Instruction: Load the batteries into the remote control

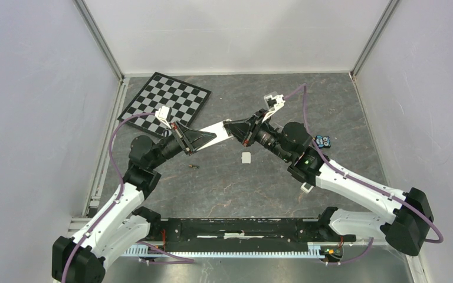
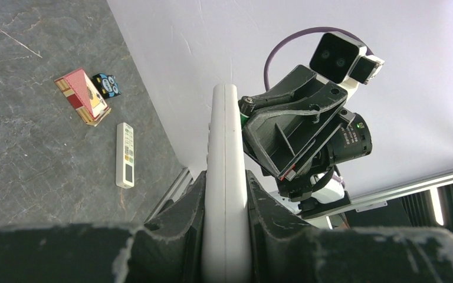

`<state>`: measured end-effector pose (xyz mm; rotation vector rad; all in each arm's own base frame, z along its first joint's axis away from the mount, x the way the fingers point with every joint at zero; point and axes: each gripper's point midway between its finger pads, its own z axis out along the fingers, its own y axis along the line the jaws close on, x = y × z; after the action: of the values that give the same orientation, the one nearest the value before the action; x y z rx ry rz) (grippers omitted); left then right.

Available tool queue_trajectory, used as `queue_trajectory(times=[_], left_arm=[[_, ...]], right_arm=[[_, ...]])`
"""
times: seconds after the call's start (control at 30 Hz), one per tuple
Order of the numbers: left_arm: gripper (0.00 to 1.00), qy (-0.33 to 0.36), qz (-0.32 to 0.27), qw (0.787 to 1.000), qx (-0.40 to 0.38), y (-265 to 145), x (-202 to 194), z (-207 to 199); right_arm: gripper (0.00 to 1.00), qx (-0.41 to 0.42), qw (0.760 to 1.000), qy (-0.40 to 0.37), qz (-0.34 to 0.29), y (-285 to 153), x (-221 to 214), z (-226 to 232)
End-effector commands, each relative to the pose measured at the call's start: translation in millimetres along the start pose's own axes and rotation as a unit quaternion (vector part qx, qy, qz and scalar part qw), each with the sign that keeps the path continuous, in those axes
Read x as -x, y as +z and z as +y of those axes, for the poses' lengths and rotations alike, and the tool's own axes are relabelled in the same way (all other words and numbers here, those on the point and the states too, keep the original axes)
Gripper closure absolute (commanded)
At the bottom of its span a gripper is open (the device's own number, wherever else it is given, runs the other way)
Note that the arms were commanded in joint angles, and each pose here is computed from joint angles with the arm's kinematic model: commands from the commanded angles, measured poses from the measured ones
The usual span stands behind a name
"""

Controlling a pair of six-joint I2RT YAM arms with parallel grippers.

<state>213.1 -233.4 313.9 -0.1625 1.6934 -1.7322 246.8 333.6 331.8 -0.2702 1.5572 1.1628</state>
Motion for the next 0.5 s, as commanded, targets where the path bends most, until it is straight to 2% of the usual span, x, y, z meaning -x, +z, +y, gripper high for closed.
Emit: queue_trajectory(times=[0.0, 0.2, 0.47], left_arm=[[0.98, 0.032, -0.008, 0.997, -0.068, -4.5, 5.9, -43.1], [0.98, 0.031, -0.016, 0.997, -0.070, -6.6, 7.2, -44.3], [0.98, 0.030, -0.017, 0.997, -0.066, -6.2, 7.5, -42.0]], right_arm=[[0.81, -0.009, 1.000, 0.010, 0.017, -2.6, -12.0, -5.9], [0.75, -0.010, 0.999, 0.017, 0.026, -6.1, -19.7, -8.4], [0.75, -0.024, 0.999, 0.011, 0.022, -6.9, -17.4, -13.1]])
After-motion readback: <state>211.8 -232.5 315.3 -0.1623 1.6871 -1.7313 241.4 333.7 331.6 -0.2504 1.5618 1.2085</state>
